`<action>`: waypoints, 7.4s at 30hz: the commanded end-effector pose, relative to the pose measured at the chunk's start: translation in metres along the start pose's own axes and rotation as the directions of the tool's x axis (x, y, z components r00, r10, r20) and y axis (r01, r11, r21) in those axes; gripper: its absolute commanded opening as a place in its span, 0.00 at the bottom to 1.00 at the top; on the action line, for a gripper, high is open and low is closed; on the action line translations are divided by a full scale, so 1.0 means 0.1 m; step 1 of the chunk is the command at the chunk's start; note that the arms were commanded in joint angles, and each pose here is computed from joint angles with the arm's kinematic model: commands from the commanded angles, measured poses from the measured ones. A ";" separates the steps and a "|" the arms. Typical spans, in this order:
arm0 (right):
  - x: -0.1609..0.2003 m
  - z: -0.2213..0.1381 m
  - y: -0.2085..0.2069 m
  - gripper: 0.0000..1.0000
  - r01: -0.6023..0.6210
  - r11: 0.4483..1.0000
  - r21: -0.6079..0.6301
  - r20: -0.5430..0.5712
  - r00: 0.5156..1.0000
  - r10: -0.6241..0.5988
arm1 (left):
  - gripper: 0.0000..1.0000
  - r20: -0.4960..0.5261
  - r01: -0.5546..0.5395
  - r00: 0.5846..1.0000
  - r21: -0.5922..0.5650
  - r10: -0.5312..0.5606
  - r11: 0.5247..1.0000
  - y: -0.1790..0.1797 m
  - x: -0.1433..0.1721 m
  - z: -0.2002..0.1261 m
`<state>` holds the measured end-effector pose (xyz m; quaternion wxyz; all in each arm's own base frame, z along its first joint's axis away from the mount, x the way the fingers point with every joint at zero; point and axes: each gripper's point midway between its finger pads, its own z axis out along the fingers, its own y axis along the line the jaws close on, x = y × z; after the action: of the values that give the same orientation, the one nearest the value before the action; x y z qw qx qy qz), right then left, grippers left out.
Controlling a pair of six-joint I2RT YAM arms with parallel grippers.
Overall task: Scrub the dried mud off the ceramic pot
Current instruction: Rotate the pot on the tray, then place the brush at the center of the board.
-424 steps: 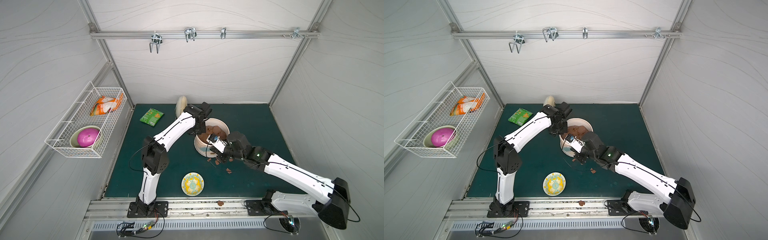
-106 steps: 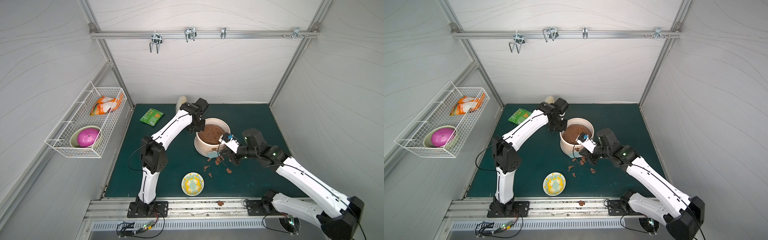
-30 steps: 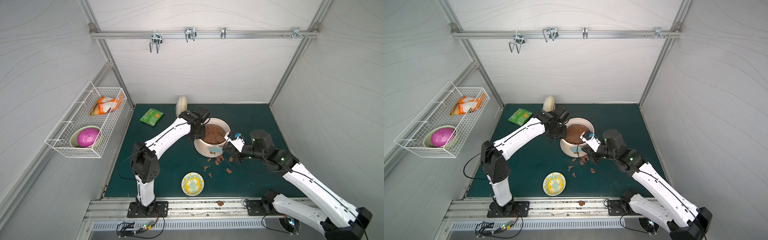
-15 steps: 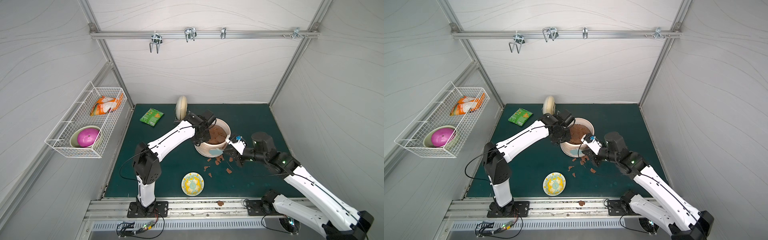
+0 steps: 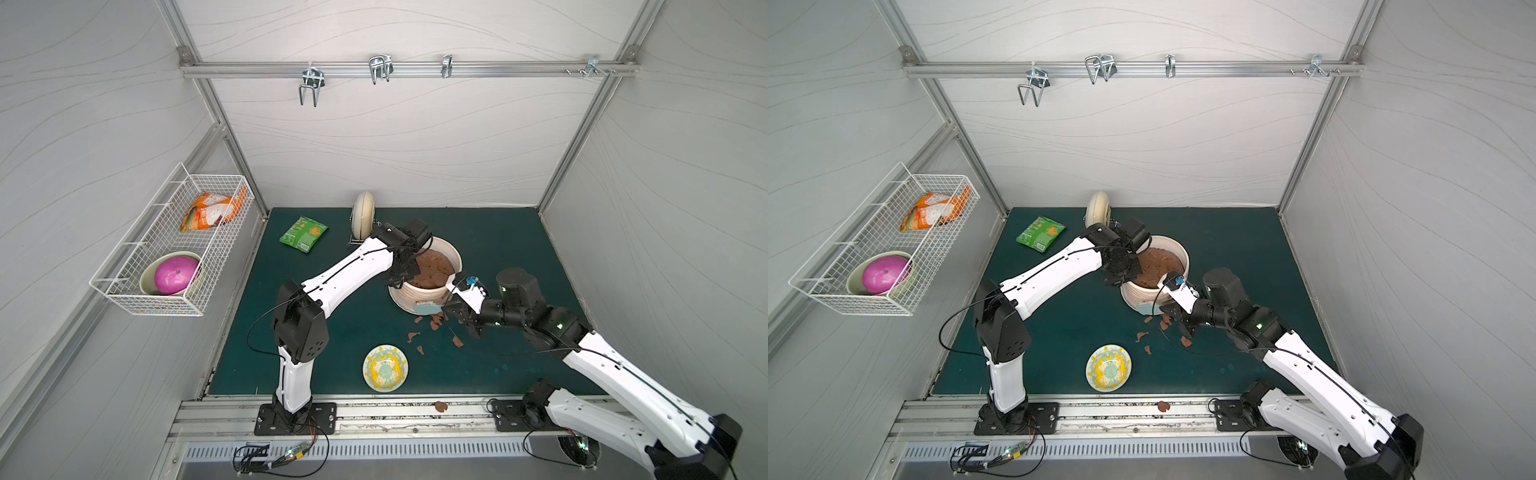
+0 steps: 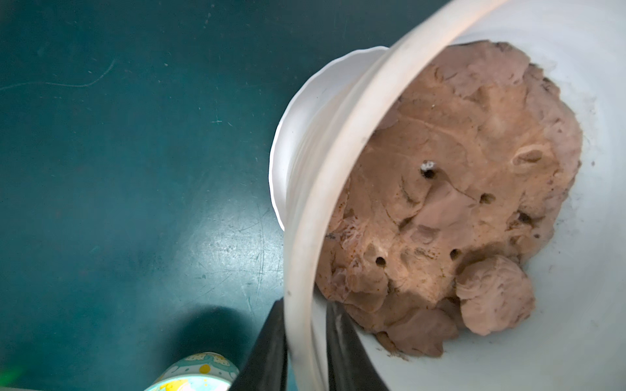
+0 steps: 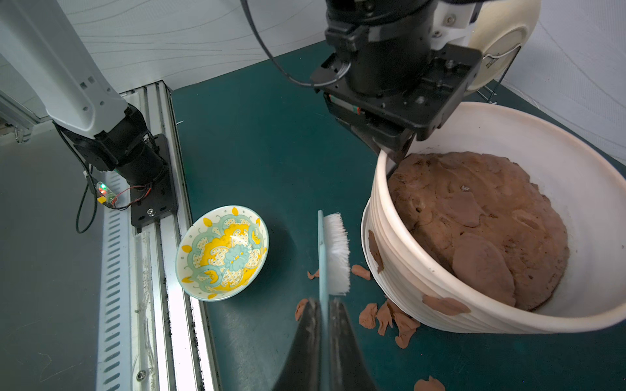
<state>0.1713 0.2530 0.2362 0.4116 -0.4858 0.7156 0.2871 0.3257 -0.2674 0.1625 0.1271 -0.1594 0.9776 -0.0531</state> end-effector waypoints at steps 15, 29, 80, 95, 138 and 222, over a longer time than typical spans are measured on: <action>-0.13 0.62 -0.34 0.00 0.163 0.901 0.401 -0.044 0.986 -0.158 | 0.13 -0.034 -0.169 0.985 0.036 0.170 0.985 -0.11 -0.15 0.06; 0.04 0.92 -0.46 0.00 0.210 0.847 0.488 -0.197 0.972 -0.127 | 0.13 -0.022 -0.199 0.980 0.043 0.200 0.979 -0.13 -0.19 0.05; 0.31 0.91 -0.33 0.00 0.233 0.872 0.430 -0.354 0.932 -0.074 | 0.13 -0.018 -0.252 0.967 0.072 0.254 0.965 -0.18 -0.28 0.06; 0.28 0.59 0.24 0.00 0.051 0.985 0.167 -0.234 0.972 -0.011 | 0.13 -0.018 -0.277 0.960 0.071 0.278 0.958 -0.15 -0.31 0.07; 0.14 0.04 0.07 0.00 -0.017 1.000 0.002 -0.127 0.992 0.017 | 0.13 -0.003 -0.486 0.873 0.055 0.487 0.872 -0.14 -0.46 0.04; 1.21 -0.10 -2.31 0.00 -0.926 0.330 0.185 0.413 0.378 0.829 | 1.00 0.443 -0.435 0.837 0.183 0.321 0.882 0.92 -0.98 -0.20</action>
<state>0.3541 0.1001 0.1266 0.3475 0.1195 0.8634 0.3457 0.3625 -0.1411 0.1598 0.2802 0.0664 0.9521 -0.1029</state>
